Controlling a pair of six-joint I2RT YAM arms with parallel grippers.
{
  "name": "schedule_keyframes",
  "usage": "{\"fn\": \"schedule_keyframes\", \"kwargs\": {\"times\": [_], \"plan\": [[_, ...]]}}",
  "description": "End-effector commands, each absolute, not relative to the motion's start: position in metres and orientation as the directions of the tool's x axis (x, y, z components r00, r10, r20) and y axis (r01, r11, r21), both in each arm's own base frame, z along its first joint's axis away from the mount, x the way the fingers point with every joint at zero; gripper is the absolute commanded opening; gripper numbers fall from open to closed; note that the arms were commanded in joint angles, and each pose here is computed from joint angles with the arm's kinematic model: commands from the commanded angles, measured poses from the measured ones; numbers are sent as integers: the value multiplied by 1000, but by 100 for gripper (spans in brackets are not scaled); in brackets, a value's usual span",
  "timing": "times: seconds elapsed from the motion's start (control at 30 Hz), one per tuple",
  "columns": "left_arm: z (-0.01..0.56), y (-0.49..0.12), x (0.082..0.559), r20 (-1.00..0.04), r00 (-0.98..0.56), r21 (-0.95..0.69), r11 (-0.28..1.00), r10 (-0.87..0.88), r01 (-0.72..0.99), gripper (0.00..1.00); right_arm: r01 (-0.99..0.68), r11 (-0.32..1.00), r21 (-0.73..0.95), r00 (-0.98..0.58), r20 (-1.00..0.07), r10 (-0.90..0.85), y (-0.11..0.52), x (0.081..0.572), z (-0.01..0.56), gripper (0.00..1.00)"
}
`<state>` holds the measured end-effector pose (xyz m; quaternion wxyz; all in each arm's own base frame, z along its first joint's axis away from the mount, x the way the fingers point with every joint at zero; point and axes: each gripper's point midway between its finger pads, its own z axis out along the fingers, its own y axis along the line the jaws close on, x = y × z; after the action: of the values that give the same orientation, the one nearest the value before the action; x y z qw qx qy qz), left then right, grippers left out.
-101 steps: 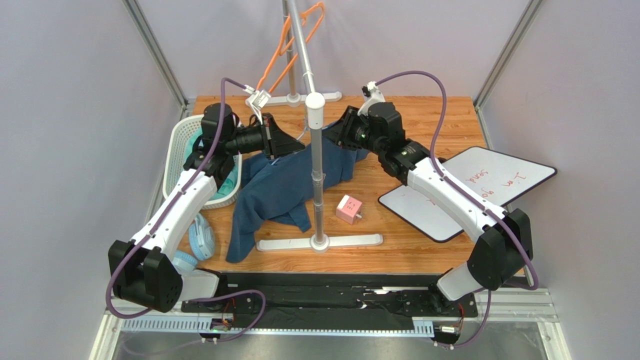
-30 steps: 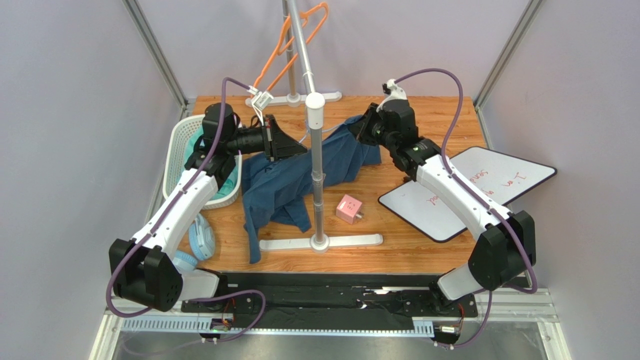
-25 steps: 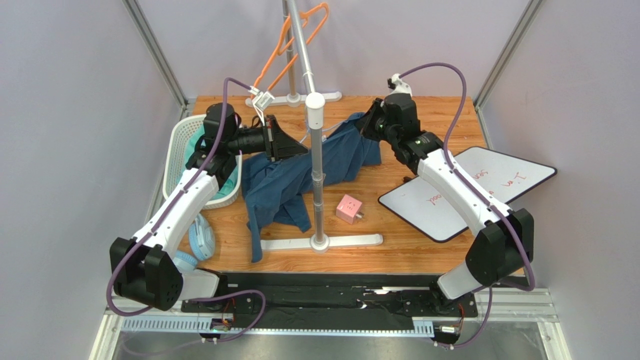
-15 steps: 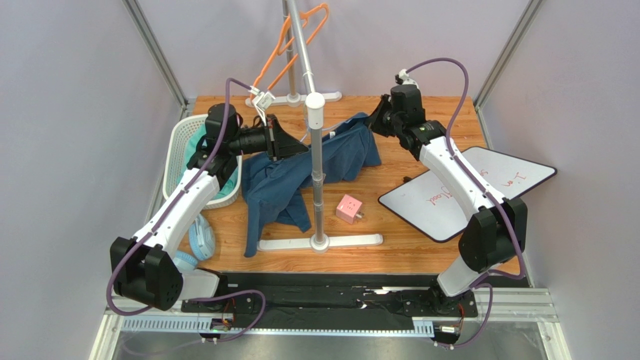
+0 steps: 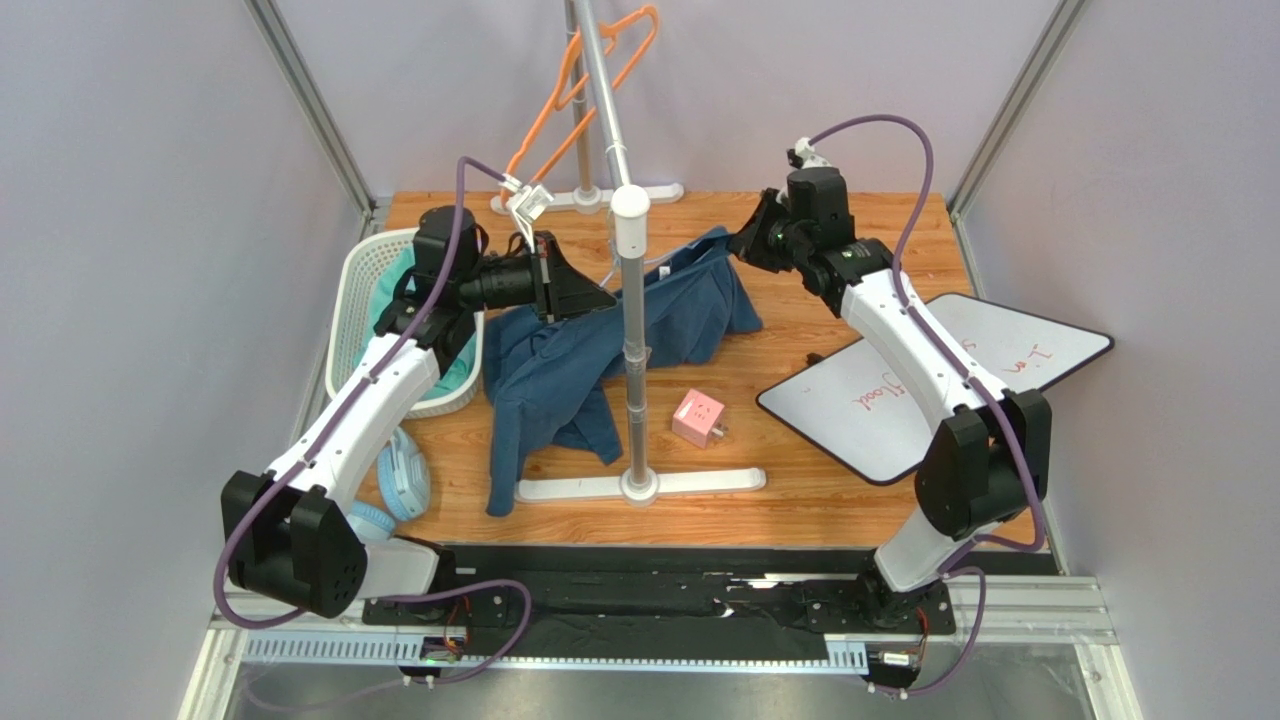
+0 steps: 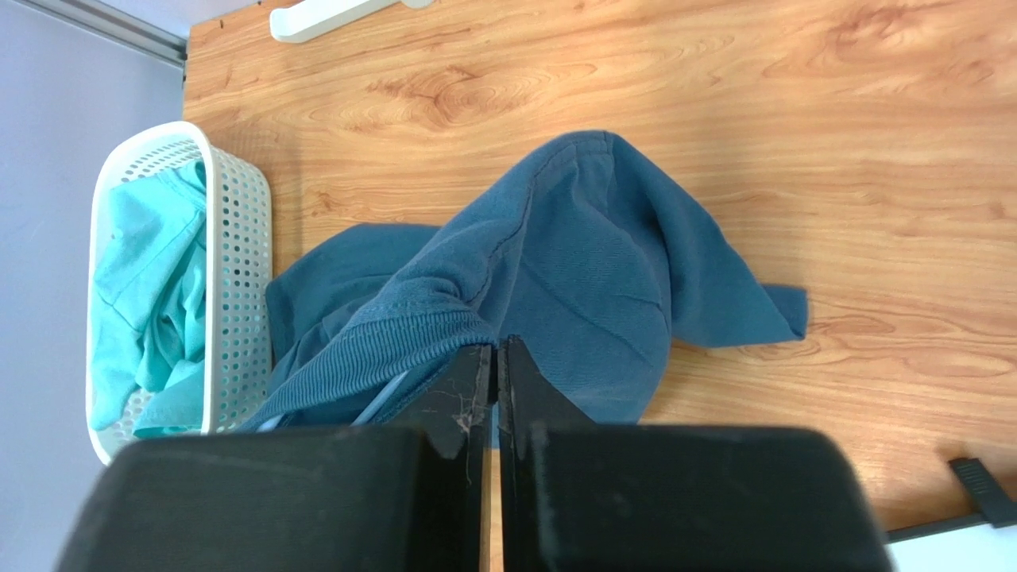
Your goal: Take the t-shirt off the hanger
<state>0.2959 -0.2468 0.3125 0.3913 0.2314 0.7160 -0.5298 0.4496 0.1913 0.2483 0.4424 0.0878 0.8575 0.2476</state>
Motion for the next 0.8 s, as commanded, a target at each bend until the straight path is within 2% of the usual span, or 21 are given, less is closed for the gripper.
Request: {"fn": "schedule_keyframes", "kwargs": {"times": [0.0, 0.17, 0.27, 0.5, 0.7, 0.77], "plan": [[334, -247, 290, -842, -536, -528, 295, -61, 796, 0, -12, 914, 405, -398, -841, 367, 141, 467, 301, 0], [332, -248, 291, -847, -529, -518, 303, -49, 800, 0, 67, 925, 374, -411, -835, 367, 125, 476, 308, 0], [335, -253, 282, -842, -538, -531, 244, -40, 812, 0, 102, 927, 361, -441, -819, 368, 119, 484, 302, 0], [339, -259, 272, -863, -504, -496, 214, -17, 842, 0, 168, 926, 337, -528, -763, 374, 105, 506, 268, 0], [343, -257, 272, -874, -485, -478, 228, -27, 848, 0, 175, 925, 338, -593, -714, 373, 98, 511, 240, 0], [342, -257, 272, -873, -487, -480, 233, -27, 846, 0, 116, 919, 378, -638, -681, 361, 114, 502, 232, 0]]}}
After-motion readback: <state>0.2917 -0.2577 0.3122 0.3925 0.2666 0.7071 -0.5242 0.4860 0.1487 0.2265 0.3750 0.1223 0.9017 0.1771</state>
